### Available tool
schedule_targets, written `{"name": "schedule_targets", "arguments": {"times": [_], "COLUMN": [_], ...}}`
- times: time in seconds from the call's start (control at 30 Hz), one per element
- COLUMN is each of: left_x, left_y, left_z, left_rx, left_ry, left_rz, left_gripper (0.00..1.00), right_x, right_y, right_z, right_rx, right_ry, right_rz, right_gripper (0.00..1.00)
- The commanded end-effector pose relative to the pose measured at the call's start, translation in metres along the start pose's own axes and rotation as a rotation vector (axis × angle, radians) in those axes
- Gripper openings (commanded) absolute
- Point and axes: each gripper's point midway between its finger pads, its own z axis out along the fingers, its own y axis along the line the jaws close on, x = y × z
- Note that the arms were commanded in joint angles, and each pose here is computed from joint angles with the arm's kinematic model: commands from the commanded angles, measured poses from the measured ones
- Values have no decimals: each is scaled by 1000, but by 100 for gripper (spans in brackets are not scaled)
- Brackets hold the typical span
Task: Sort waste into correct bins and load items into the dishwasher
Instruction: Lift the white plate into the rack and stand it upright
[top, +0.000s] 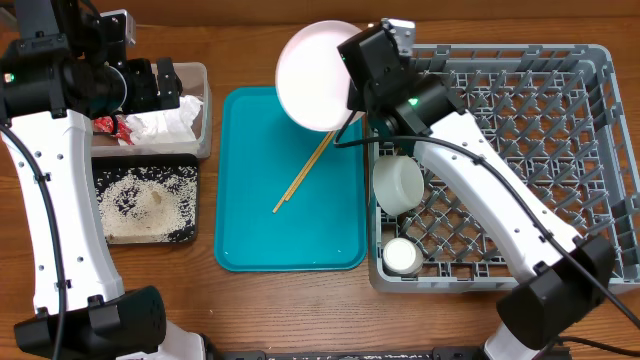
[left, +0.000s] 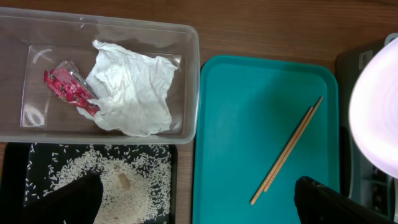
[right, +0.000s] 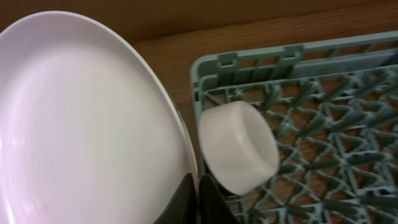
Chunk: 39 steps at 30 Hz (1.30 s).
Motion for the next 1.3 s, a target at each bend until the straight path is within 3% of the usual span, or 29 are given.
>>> {"name": "schedule_targets", "arguments": {"times": [0.0, 0.47, 0.8, 1.27], "left_x": [-1, -1, -1, -1], "left_y": [-2, -2, -2, -2], "left_z": [1, 1, 1, 1], "left_rx": [1, 1, 1, 1], "left_ry": [0, 1, 0, 0], "left_rz": [-7, -7, -7, -7], "left_gripper": [100, 100, 100, 100], "right_x": [-24, -47, -83, -53], "right_y": [-30, -120, -203, -201], "right_z": [-20, -36, -55, 14], "right_rx": [126, 488, 895, 902], "right_ry": [-108, -201, -336, -159], "right_rz": [11, 13, -12, -175], "right_gripper": [4, 4, 4, 4]}}
